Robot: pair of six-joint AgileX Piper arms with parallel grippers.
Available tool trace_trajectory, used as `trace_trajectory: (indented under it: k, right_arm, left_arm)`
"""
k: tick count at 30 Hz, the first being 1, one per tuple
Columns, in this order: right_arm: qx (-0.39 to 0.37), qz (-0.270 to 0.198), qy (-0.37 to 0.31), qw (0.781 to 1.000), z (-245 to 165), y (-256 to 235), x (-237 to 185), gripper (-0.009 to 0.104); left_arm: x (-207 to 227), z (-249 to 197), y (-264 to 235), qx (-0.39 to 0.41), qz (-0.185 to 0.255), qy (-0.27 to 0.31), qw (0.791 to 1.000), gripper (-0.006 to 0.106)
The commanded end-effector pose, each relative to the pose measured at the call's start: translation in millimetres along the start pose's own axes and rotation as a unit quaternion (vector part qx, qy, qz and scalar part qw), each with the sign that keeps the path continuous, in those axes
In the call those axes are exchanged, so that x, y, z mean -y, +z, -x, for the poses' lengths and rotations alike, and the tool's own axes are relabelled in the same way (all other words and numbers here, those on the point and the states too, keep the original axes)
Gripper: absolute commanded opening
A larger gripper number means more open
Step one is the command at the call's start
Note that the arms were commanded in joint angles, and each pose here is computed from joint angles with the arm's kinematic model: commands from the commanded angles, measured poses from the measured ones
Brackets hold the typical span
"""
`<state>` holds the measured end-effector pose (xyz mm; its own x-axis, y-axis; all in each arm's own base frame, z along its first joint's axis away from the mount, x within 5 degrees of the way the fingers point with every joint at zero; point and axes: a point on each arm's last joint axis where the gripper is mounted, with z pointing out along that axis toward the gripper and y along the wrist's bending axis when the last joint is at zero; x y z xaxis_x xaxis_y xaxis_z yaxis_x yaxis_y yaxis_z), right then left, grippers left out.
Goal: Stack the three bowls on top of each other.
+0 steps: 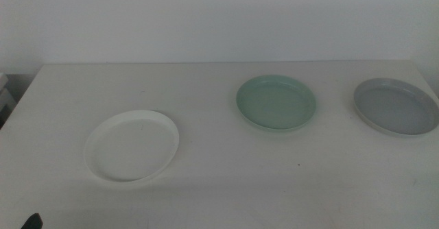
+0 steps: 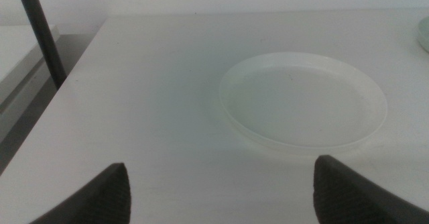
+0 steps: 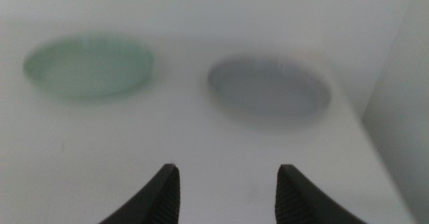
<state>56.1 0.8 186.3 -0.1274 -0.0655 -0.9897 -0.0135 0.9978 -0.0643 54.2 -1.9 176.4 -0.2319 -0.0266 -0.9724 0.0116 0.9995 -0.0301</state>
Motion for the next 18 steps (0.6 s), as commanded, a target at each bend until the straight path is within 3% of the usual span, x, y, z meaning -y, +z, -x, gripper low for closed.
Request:
trace_trajectory:
  k: [1, 18]
  right_arm:
    - [0.087, -0.015, -0.01, 0.996, 16.0, -3.7, 2.3, 0.038]
    - [0.055, -0.015, -0.032, 0.998, 11.1, -3.1, 2.1, 0.038]
  left_arm:
    - [-0.1, 8.9, -1.7, 0.048, 0.001, -0.008, 0.999, 0.105]
    - [-0.1, 8.9, -1.7, 0.048, 0.001, -0.008, 0.999, 0.105]
